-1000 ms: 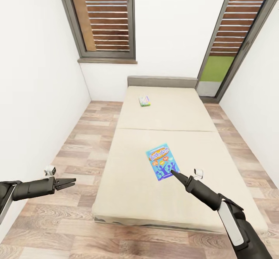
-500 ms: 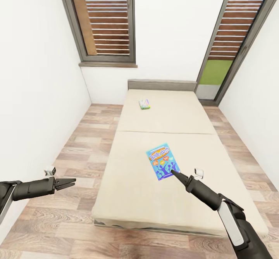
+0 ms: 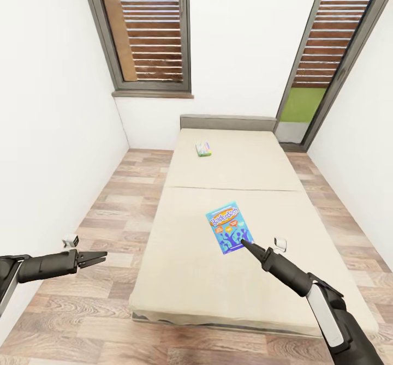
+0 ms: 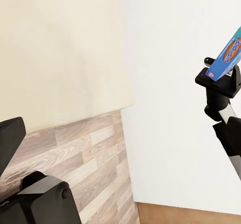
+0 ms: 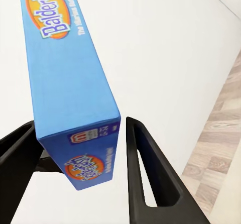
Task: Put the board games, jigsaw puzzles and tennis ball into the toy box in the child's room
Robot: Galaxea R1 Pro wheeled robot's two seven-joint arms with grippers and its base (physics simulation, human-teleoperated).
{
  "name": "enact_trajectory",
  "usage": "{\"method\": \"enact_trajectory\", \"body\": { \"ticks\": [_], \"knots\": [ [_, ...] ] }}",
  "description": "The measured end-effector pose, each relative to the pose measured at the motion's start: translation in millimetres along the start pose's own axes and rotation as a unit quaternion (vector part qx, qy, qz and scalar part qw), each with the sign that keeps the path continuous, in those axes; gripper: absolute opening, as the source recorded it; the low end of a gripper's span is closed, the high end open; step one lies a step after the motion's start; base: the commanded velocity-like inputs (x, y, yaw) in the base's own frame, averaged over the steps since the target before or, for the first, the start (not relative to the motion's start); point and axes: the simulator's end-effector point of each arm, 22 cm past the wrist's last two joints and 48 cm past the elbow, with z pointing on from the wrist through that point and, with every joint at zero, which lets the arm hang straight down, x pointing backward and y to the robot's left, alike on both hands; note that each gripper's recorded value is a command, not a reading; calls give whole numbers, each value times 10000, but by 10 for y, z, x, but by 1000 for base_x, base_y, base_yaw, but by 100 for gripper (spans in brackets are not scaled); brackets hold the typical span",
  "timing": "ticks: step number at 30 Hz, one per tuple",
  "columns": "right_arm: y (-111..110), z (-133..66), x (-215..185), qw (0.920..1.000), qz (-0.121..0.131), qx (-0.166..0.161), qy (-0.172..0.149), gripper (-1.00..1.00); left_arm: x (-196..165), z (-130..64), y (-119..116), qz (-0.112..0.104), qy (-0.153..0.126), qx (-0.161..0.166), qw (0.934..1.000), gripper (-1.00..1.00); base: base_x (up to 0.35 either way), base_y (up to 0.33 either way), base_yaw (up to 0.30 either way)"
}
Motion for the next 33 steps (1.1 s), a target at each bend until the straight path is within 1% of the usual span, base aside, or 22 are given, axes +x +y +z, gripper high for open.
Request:
{"method": "enact_trajectory", "body": {
  "ticks": [15,24,33],
  "knots": [
    [33,4,-23,10000,-31,-26,-16,-100,-13,-12,-30,31,-16,8,10000,100,0,0,3],
    [157,-9,-46,9997,-72,-216,-38,-100,-39,-33,-91,93,-47,26,9999,100,0,0,102],
    [187,-15,-55,9996,-91,-246,-44,-100,-40,-26,-119,114,-45,43,9999,100,0,0,79]
  ]
}}
